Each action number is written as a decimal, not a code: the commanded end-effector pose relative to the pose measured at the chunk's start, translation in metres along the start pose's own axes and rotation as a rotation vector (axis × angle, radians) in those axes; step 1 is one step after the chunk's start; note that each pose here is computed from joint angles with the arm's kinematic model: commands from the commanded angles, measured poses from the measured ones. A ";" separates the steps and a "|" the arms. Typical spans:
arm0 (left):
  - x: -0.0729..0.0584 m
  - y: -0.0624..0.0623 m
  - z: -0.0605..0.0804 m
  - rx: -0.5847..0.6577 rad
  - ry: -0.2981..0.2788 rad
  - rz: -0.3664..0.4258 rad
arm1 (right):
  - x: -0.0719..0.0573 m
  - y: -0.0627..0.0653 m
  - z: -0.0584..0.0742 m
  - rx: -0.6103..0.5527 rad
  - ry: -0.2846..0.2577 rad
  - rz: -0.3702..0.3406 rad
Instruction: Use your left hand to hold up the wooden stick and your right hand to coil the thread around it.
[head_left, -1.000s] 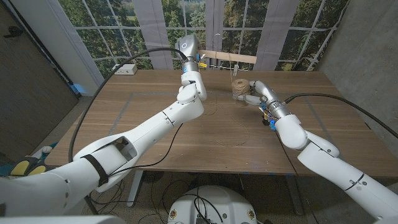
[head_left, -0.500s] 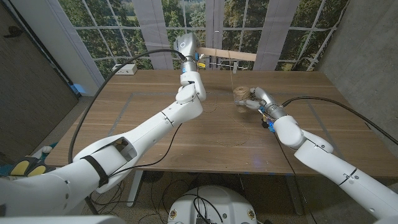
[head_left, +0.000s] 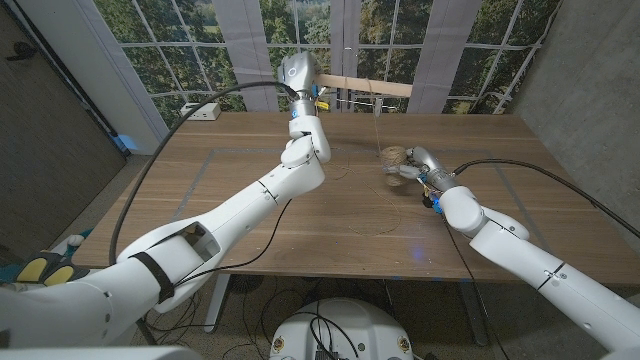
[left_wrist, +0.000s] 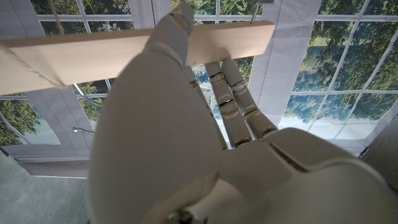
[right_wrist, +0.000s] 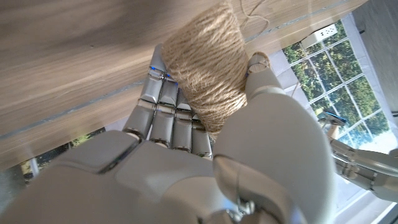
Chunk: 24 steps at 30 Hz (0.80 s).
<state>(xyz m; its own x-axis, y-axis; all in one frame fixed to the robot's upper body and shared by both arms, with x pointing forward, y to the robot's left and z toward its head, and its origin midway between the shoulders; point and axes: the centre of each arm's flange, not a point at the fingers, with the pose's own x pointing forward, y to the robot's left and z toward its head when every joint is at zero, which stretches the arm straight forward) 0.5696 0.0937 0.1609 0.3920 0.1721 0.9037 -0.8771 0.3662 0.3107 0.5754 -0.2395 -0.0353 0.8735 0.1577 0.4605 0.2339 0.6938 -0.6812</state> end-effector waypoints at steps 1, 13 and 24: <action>-0.004 0.005 -0.003 -0.049 0.007 -0.010 | 0.020 -0.004 -0.017 0.008 0.044 -0.049; -0.011 0.015 -0.007 -0.082 0.001 -0.024 | 0.053 -0.014 -0.008 0.018 0.010 -0.096; -0.014 0.022 -0.008 -0.087 -0.007 -0.028 | 0.076 -0.031 0.004 0.019 -0.011 -0.159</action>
<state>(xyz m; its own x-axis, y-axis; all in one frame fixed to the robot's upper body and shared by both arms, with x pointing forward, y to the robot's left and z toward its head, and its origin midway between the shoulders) 0.5547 0.1031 0.1544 0.4141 0.1630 0.8955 -0.8424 0.4414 0.3093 0.6171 -0.2470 -0.0076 0.8508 0.0839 0.5188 0.3092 0.7183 -0.6232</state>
